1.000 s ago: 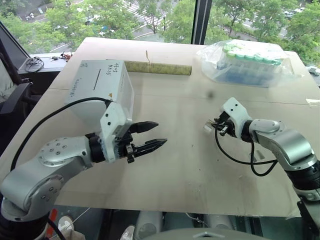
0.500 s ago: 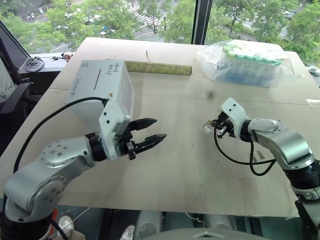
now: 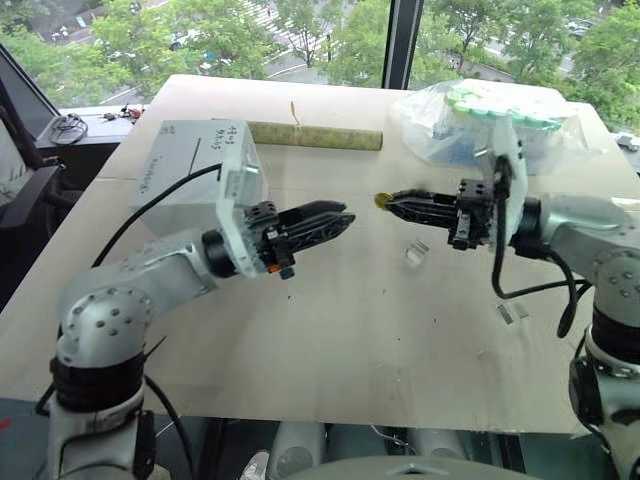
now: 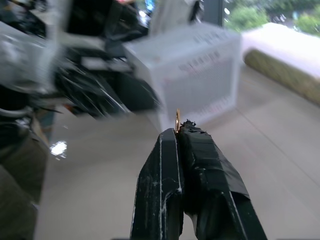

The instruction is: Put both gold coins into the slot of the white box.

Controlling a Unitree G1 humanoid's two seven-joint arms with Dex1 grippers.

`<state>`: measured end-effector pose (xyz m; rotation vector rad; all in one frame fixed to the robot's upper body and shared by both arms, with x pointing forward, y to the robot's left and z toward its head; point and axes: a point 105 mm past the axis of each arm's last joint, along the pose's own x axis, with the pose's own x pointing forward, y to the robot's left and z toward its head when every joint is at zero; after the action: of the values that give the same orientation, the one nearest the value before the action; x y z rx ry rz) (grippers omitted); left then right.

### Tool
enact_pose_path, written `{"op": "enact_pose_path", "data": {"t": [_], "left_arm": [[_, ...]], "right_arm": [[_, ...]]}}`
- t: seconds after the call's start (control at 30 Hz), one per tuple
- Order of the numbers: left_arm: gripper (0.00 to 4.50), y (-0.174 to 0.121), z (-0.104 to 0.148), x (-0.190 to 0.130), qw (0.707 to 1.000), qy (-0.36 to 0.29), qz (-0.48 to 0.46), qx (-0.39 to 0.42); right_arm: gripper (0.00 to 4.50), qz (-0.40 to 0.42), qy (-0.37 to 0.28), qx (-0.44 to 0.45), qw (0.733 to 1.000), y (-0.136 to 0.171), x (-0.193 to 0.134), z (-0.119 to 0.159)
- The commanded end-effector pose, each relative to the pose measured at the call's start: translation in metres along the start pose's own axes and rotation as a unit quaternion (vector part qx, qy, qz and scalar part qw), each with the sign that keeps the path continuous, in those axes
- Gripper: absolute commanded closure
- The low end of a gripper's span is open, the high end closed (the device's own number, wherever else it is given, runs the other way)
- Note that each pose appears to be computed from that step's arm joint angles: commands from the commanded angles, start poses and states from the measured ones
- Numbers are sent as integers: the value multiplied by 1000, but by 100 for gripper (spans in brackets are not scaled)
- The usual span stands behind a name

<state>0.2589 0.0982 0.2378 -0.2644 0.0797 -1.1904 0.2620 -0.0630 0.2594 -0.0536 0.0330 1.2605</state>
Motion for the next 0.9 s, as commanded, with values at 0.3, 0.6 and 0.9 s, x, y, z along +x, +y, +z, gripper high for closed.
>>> {"op": "enact_pose_path", "data": {"t": [0.3, 0.6, 0.9], "left_arm": [[304, -14, 10, 16, 996, 9, -84, 13], [447, -19, 11, 17, 994, 17, -109, 21], [447, -22, 14, 17, 991, 16, -129, 16]], "right_arm": [[450, 43, -16, -25, 999, 26, 0, 14], [450, 53, -11, -24, 998, 32, -1, 11], [450, 75, 2, -12, 997, 39, -4, 5]]}}
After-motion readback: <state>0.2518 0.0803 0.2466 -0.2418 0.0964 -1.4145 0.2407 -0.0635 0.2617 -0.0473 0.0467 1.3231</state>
